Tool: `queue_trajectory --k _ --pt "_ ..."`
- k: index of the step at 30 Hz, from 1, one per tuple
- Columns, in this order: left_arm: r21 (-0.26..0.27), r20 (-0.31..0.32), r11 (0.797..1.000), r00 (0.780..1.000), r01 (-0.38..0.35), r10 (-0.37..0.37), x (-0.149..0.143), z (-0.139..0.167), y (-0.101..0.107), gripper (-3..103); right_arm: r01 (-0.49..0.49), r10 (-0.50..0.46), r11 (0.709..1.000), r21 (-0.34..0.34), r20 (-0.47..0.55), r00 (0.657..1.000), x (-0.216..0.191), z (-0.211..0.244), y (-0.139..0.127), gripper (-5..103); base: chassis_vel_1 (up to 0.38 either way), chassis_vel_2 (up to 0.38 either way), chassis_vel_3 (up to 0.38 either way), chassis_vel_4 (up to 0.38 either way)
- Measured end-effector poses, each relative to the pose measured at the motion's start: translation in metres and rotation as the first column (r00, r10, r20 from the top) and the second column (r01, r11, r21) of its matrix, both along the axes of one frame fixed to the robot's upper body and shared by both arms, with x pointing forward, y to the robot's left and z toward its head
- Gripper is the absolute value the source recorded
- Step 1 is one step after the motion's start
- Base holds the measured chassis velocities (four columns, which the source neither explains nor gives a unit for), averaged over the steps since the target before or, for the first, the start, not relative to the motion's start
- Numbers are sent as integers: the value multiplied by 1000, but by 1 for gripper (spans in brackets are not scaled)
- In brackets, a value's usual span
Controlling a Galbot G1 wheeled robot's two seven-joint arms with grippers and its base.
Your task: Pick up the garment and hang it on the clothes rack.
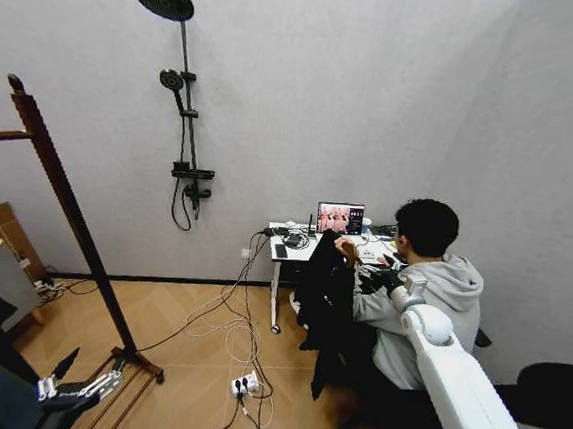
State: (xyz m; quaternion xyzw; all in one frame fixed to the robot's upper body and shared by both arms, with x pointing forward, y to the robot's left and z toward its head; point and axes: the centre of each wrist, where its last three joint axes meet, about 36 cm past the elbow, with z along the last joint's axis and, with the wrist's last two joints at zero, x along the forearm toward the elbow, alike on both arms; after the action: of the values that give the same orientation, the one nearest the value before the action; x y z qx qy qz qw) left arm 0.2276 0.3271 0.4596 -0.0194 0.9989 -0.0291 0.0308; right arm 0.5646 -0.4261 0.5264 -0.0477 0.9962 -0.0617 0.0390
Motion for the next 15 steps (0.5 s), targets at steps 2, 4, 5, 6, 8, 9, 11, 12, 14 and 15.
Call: queue_trajectory --k 2,4,5,6,8,9,11,12,14,15 --pt "0 0 1000 1000 0 0 0 0 0 100 -20 20 1000 1 2 1000 5 1 1 99 0 0 0 0" --pt "0 0 1000 1000 0 0 0 0 0 100 -25 25 1000 3 3 1000 8 1 1 94 0 0 0 0" --pt "0 0 1000 1000 0 0 0 0 0 100 -29 29 1000 0 4 1000 10 2 1 89 0 0 0 0" --pt "0 0 1000 1000 0 0 0 0 0 100 -29 29 1000 0 4 1000 10 2 1 89 0 0 0 0" --pt "0 0 1000 1000 0 0 0 0 0 100 -31 31 999 -4 4 1000 12 3 1 84 0 0 0 0" --pt "0 0 1000 1000 0 0 0 0 0 100 -32 32 999 -8 2 999 14 3 0 78 0 0 0 0" --pt "0 0 1000 1000 0 0 0 0 0 100 -36 36 999 -15 1 999 19 4 -1 67 0 0 0 0" --pt "0 0 1000 1000 0 0 0 0 0 100 -36 36 999 -15 1 999 19 4 -1 67 0 0 0 0" --pt "0 0 1000 1000 0 0 0 0 0 100 -37 37 999 -18 0 999 22 4 0 61 0 0 0 0" --pt "0 0 1000 1000 0 0 0 0 0 100 -42 42 999 -22 -10 999 25 3 0 45 0 0 0 0"
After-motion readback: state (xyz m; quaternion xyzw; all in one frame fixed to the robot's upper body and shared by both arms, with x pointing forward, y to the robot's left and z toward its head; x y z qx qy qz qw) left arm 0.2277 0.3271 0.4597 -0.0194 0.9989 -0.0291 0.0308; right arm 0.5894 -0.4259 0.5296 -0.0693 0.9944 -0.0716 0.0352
